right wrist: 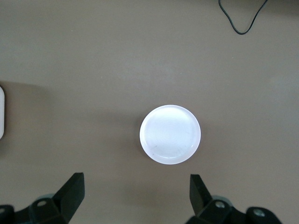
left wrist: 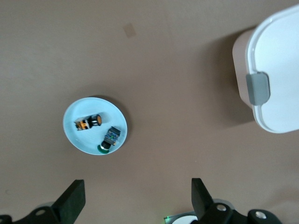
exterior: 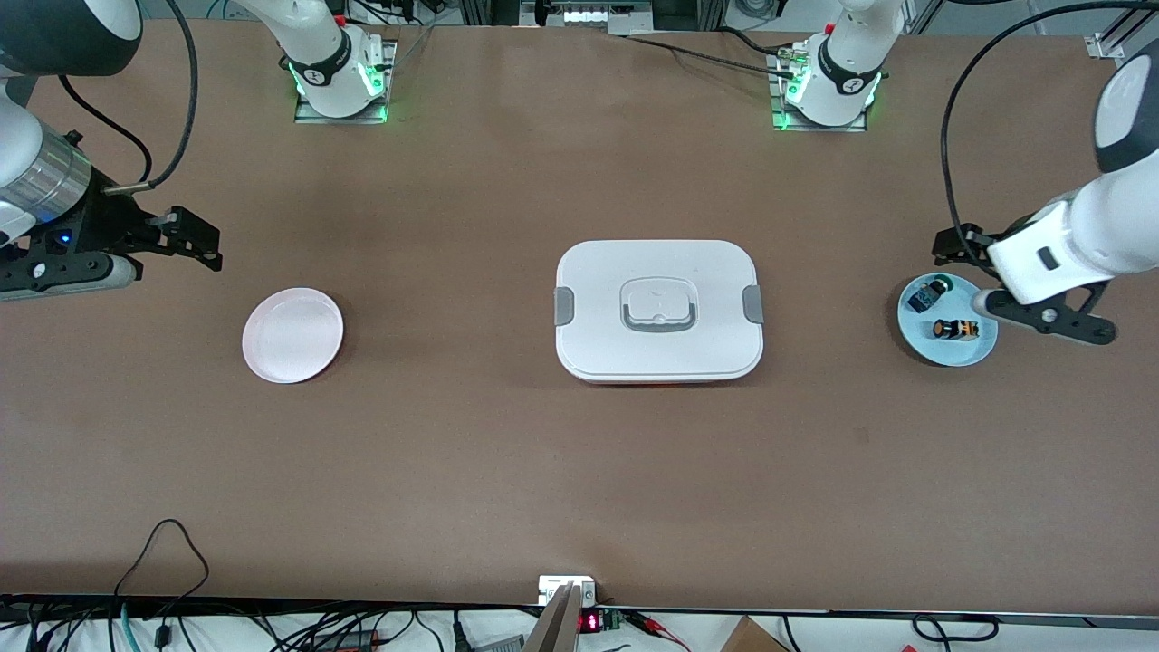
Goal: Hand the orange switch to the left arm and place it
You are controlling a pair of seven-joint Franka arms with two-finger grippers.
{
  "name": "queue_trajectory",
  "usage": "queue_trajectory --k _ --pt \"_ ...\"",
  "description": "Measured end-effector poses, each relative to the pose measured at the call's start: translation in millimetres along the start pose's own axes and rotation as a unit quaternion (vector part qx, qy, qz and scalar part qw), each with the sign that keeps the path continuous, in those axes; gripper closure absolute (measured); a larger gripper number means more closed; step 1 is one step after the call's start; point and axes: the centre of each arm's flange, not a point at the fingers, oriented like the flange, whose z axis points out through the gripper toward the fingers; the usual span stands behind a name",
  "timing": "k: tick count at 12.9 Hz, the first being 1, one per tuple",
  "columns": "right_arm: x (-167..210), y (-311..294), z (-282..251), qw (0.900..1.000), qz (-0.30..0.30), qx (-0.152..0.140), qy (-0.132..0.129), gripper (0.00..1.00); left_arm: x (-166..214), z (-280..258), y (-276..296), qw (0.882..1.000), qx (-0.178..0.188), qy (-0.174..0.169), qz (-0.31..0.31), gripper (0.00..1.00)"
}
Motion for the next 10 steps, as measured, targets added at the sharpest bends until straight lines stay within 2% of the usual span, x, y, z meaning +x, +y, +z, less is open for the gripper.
queue_trajectory --k 1,4,7,10 --pt "0 0 0 1.000 0.000 0.000 0.000 0.00 -3 -9 0 1.000 0.004 0.007 -0.011 0.00" --pt "0 0 0 1.000 0.000 0.000 0.000 0.00 -17 -29 7 0.997 -0.025 0.031 -0.068 0.00" --pt "0 0 0 1.000 0.000 0.000 0.000 0.00 -27 -32 8 0.989 -0.014 0.092 -0.116 0.00" --pt "0 0 0 1.000 0.000 0.000 0.000 0.00 -45 -25 9 0.985 -0.007 0.111 -0.134 0.00"
